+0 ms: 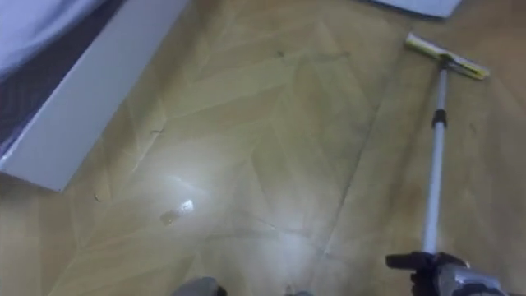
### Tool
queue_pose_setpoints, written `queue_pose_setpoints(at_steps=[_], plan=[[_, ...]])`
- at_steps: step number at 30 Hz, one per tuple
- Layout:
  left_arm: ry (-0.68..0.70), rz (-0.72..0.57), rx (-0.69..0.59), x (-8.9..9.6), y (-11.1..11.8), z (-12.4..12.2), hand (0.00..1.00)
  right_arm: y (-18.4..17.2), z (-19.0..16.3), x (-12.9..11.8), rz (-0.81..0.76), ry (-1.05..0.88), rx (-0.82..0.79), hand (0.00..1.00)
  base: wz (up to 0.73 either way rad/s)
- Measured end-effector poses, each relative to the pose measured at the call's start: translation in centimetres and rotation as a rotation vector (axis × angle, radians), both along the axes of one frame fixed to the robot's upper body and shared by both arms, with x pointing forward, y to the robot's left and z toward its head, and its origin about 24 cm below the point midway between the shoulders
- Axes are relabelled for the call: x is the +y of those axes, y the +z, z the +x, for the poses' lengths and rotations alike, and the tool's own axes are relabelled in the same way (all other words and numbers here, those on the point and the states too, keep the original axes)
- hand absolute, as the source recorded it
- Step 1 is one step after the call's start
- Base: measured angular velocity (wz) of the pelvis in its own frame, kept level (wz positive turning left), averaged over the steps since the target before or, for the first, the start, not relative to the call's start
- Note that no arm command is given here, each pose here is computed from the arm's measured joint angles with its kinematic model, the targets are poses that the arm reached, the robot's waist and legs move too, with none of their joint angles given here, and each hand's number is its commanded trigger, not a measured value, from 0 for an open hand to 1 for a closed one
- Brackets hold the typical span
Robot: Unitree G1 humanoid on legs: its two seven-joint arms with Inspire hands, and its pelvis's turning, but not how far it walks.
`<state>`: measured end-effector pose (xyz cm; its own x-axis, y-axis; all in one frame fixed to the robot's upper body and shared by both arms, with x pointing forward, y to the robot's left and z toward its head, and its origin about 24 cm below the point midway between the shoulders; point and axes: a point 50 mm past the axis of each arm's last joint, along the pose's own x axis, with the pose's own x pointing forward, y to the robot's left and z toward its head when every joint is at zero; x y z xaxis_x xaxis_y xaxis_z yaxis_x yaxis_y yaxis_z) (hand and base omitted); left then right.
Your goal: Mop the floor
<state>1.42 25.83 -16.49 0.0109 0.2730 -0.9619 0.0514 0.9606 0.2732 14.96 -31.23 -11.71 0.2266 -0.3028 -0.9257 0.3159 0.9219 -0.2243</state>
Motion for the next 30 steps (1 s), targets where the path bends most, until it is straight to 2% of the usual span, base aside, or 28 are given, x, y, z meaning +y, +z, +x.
queue_pose_setpoints(at_steps=[5, 8, 10, 12, 16, 20, 24, 30], plan=[[0.052, -0.028, -0.008, -0.3, -0.1, 0.2, 0.00, -2.8, -7.0, 1.7, 0.050, -0.009, 0.150, 1.00, -0.08], [0.046, -0.013, -0.035, -0.1, 0.0, 1.3, 0.00, -3.8, -9.2, 3.2, 0.075, -0.007, 0.213, 1.00, -0.27], [0.028, -0.008, -0.105, -0.5, 0.0, 3.3, 0.00, -4.3, -10.2, 4.2, 0.086, 0.005, 0.243, 1.00, 0.05], [0.025, 0.000, -0.142, -0.7, 0.1, 4.1, 0.00, -4.6, -10.3, 5.2, 0.110, 0.006, 0.242, 1.00, -0.37], [0.033, 0.032, -0.095, -0.7, -0.1, 2.5, 0.00, -4.9, -9.5, 6.5, 0.165, 0.010, 0.204, 1.00, -0.59], [0.013, 0.046, -0.088, -0.6, 0.0, 2.3, 0.00, -4.8, -8.7, 6.8, 0.177, 0.021, 0.179, 1.00, 0.13], [-0.012, 0.060, -0.048, -0.4, 0.0, 0.9, 0.00, -4.8, -8.3, 7.0, 0.181, 0.028, 0.161, 1.00, 0.00], [0.033, 0.060, -0.027, -0.4, 0.1, 0.0, 0.00, -4.9, -8.7, 7.2, 0.182, 0.034, 0.155, 1.00, 0.02]])
